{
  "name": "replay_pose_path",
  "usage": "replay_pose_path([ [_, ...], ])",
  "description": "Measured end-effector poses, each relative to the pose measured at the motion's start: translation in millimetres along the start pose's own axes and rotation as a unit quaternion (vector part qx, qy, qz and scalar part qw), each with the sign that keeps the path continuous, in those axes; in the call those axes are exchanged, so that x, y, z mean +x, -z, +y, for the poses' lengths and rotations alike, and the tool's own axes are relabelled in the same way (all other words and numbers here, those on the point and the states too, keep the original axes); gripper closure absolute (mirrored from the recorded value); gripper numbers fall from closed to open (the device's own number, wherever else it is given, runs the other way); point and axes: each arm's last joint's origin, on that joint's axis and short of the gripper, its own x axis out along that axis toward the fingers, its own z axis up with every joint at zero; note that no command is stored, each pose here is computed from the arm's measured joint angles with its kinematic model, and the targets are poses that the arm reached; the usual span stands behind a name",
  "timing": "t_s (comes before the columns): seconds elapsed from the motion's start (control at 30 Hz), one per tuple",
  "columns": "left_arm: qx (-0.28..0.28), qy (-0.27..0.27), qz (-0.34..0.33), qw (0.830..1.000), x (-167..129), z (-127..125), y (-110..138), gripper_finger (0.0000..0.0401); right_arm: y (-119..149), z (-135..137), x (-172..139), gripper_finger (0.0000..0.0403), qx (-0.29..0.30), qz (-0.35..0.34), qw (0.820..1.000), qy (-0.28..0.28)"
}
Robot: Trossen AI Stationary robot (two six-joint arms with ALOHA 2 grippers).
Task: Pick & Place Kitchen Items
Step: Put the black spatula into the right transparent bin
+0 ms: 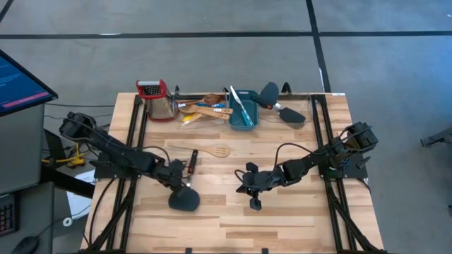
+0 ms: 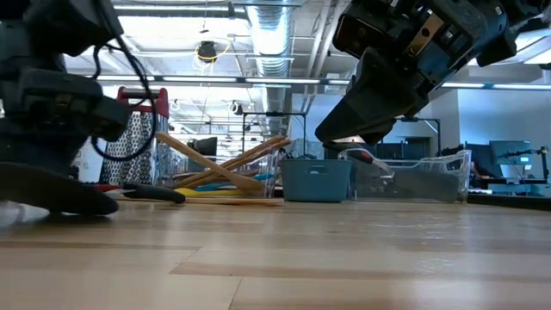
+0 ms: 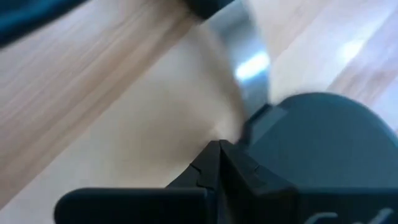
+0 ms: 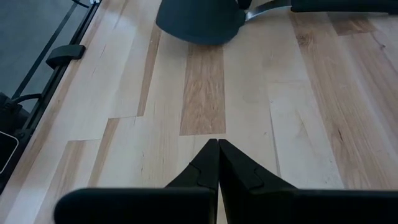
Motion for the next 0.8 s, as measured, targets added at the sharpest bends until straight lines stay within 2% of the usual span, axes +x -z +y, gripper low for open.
replay_pose_path([
  [0.13, 0.018, 0.028, -0.018, 0.999, 5, -7, -7, 0.0400, 0, 0, 0, 0.0403, 0.000, 0.000, 1.000, 0.000],
  [0.43, 0.053, 0.029, -0.033, 0.998, 20, -20, -25, 0.0400, 0, 0, 0, 0.0403, 0.000, 0.000, 1.000, 0.000],
  [0.8, 0.104, 0.024, -0.077, 0.991, 31, -36, -62, 0.0400, 0, 0, 0, 0.0403, 0.000, 0.000, 1.000, 0.000],
])
